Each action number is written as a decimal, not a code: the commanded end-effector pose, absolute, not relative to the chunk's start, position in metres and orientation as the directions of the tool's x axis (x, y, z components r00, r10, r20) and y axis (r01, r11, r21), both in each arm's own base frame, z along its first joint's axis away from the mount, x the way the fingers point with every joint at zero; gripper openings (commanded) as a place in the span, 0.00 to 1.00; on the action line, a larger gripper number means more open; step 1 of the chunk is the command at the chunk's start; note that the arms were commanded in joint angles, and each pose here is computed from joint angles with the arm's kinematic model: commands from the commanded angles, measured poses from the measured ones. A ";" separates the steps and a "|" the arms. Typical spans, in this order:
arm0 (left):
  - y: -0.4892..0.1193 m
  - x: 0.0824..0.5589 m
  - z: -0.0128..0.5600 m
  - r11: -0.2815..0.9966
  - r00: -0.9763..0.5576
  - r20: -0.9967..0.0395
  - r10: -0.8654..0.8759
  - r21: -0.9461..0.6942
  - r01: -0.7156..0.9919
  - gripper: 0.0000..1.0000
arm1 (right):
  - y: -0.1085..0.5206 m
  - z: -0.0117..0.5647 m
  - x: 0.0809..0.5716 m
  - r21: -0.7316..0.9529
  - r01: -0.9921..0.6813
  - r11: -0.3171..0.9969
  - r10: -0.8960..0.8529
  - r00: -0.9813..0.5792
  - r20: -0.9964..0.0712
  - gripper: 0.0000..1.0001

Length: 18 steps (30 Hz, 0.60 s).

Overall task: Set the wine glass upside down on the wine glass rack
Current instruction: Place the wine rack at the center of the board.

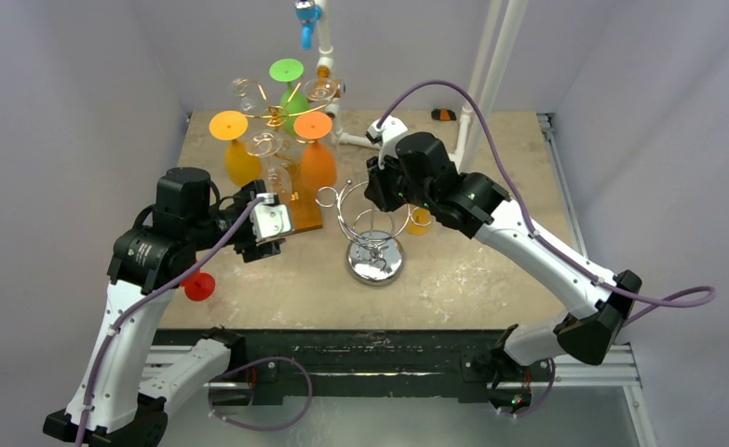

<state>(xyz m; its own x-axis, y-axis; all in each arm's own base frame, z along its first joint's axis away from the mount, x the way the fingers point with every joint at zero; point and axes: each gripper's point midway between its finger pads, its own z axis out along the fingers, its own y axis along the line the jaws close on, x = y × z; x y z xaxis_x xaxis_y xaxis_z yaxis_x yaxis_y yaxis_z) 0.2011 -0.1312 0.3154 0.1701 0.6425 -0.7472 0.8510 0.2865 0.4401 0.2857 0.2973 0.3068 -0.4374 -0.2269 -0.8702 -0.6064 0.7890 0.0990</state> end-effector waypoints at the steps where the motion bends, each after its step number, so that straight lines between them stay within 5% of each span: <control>1: -0.131 0.201 0.323 0.288 0.190 -0.746 0.639 0.460 0.840 0.70 | 0.309 0.408 0.283 0.150 -0.699 0.699 -0.010 -0.219 -0.976 0.00; 18: -0.130 0.200 0.321 0.281 0.195 -0.743 0.641 0.463 0.841 0.70 | 0.300 0.368 0.287 0.077 -0.681 0.728 -0.132 -0.249 -0.960 0.00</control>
<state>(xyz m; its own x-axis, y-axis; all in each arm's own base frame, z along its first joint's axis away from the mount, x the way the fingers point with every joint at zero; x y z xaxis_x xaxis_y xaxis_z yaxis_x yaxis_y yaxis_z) 0.2005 -0.1299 0.3164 0.1728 0.6450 -0.7444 0.8465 0.2892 0.4470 0.2826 0.3032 0.2990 -0.4183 -0.2555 -0.8716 -0.6618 0.7430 0.0998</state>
